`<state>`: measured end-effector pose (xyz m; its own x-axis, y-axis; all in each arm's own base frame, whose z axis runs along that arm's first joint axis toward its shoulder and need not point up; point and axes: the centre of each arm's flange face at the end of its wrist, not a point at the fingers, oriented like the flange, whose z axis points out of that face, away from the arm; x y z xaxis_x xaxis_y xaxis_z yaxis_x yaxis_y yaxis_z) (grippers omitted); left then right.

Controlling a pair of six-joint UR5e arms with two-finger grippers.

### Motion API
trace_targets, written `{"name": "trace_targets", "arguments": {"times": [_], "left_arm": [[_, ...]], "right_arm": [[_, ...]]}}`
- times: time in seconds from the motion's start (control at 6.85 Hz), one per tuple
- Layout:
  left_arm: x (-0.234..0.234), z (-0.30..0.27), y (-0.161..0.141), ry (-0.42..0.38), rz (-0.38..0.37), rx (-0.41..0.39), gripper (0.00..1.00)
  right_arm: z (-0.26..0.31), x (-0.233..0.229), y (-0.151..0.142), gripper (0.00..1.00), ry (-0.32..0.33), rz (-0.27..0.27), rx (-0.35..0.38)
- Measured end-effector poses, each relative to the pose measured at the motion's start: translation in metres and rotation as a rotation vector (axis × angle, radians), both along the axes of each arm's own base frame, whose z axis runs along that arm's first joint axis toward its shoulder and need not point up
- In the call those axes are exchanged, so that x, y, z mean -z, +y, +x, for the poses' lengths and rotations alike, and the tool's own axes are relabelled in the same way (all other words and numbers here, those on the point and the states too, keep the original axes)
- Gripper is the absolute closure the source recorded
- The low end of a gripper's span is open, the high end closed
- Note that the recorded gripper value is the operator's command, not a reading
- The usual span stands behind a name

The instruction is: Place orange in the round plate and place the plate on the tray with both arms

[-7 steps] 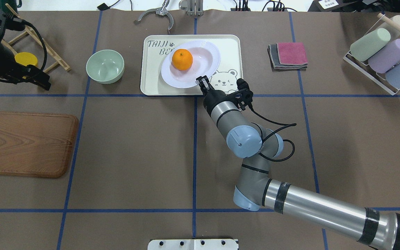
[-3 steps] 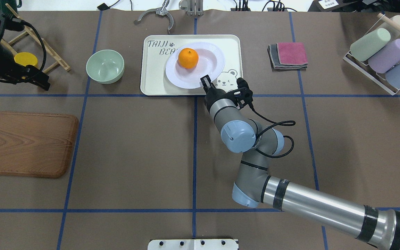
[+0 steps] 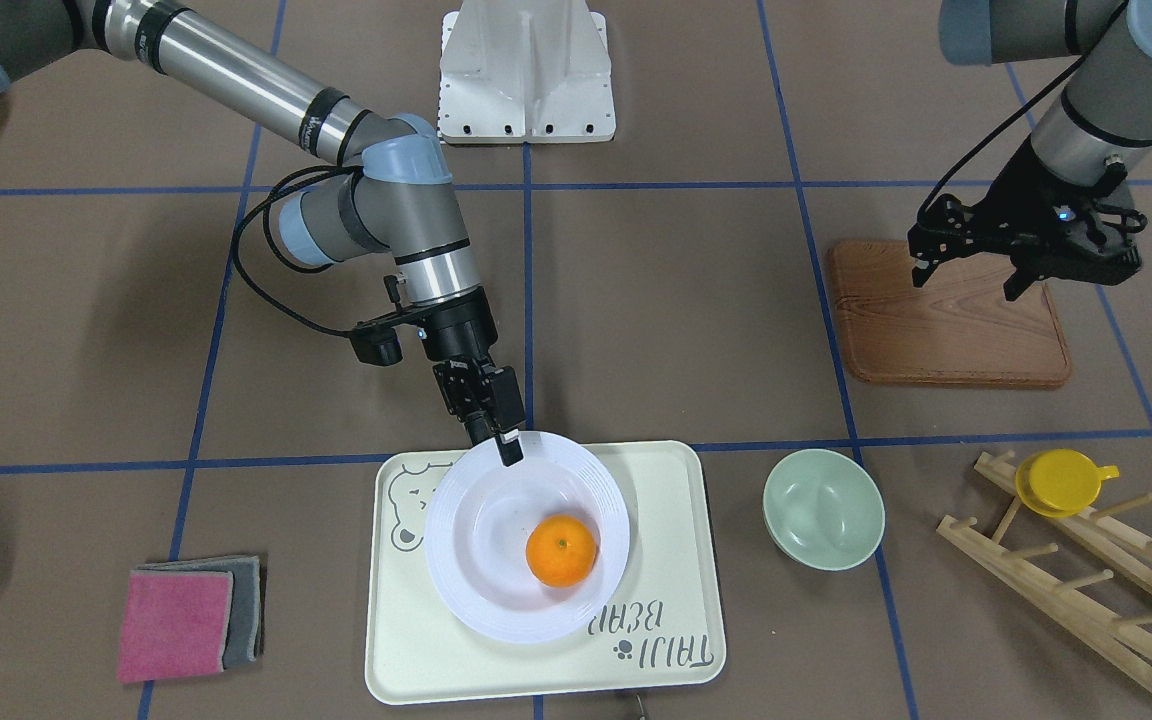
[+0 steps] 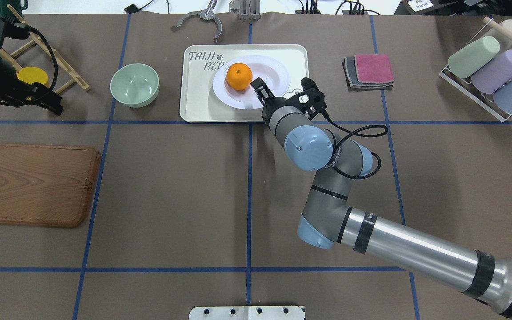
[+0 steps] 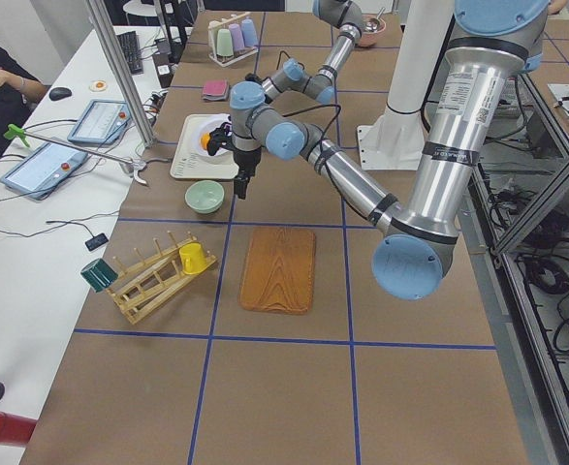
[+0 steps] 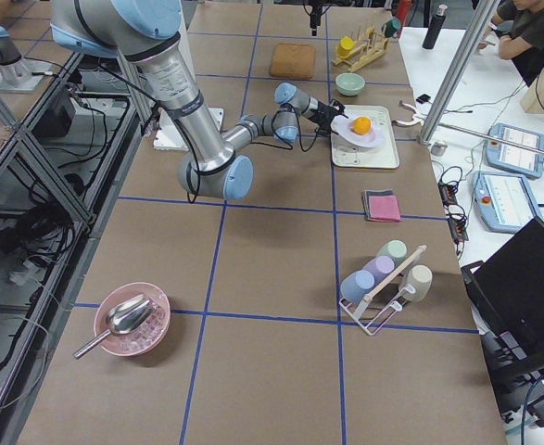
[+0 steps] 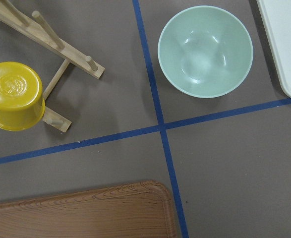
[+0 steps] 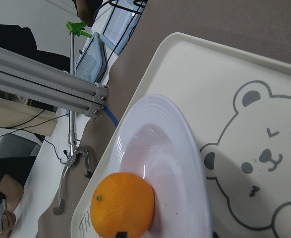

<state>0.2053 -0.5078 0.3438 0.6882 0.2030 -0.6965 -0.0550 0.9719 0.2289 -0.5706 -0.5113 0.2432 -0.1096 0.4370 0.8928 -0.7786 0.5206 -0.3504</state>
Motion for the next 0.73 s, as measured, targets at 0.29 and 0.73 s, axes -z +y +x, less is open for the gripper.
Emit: {"name": "trace_targets", "arguments": {"times": [0.29,0.73], "left_arm": [[0.0,-0.003,-0.001,0.0,-0.001,0.005,0.02],[-0.006,-0.009,-0.003,-0.009,0.018,-0.016,0.02]], "right_arm": [[0.037,0.006,-0.001,0.0,0.193,0.035,0.235],[0.136,0.01,-0.008,0.0,0.555,0.128,0.629]]}}
